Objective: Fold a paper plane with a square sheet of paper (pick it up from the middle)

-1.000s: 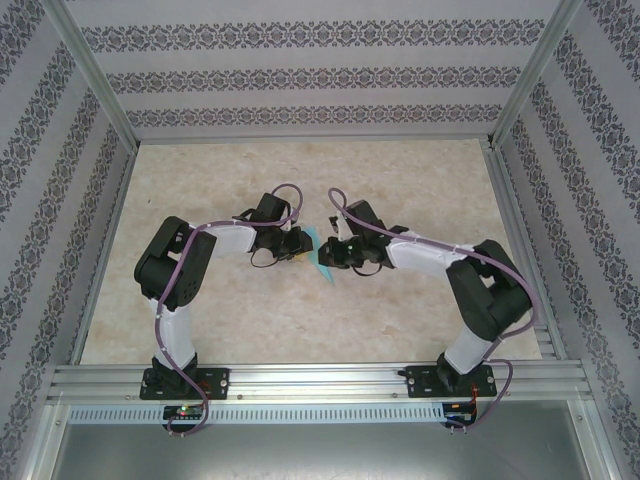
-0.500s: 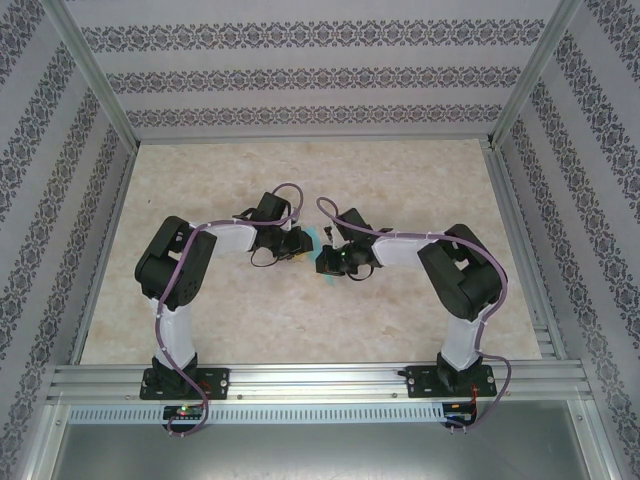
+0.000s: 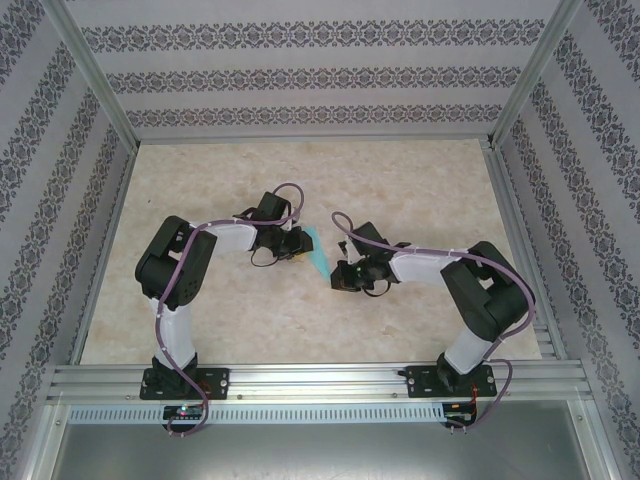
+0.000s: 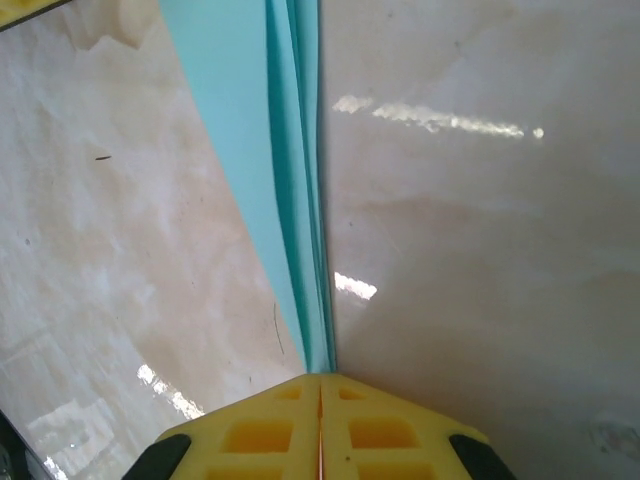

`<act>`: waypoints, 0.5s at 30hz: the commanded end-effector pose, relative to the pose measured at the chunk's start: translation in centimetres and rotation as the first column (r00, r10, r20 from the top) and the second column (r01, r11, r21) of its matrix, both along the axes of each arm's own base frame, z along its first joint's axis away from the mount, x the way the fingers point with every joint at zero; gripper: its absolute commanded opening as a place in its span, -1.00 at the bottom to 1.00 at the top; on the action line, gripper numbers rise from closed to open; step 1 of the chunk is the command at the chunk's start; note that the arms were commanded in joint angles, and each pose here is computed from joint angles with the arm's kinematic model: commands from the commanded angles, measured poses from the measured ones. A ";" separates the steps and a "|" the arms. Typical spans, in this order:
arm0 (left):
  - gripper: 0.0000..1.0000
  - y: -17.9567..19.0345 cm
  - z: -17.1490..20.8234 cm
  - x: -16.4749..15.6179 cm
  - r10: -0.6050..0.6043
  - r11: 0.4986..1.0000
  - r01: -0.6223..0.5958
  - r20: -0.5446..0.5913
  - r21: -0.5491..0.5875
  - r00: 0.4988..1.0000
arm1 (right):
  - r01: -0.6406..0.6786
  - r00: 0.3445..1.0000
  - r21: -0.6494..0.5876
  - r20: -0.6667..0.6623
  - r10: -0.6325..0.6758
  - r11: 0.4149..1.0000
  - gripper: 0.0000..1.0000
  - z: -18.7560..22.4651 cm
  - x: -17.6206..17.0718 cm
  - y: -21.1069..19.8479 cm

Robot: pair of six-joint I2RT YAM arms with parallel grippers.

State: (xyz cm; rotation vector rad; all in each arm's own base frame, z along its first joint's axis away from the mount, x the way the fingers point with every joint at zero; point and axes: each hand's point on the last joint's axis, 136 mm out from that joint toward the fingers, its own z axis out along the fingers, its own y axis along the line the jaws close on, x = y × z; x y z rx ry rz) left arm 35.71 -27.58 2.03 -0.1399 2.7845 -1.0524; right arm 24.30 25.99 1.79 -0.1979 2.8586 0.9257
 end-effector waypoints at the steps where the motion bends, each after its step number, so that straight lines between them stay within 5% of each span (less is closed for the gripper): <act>1: -0.53 2.8 -5.3 -1.3 0.029 0.985 -0.018 -0.061 0.171 0.998 | 0.022 0.996 0.053 0.082 -0.026 0.998 -0.82 3.7 2.1 0.9; 6: -0.53 2.7 -5.4 -1.3 0.028 0.986 -0.016 -0.065 0.166 0.998 | 0.011 0.992 0.157 0.120 -0.030 0.988 -0.79 6.1 4.7 3.8; 15: -0.53 2.4 -5.2 -1.4 0.015 0.988 -0.006 -0.064 0.151 0.998 | 0.050 0.998 0.071 0.038 -0.053 0.996 -0.83 0.7 5.7 3.5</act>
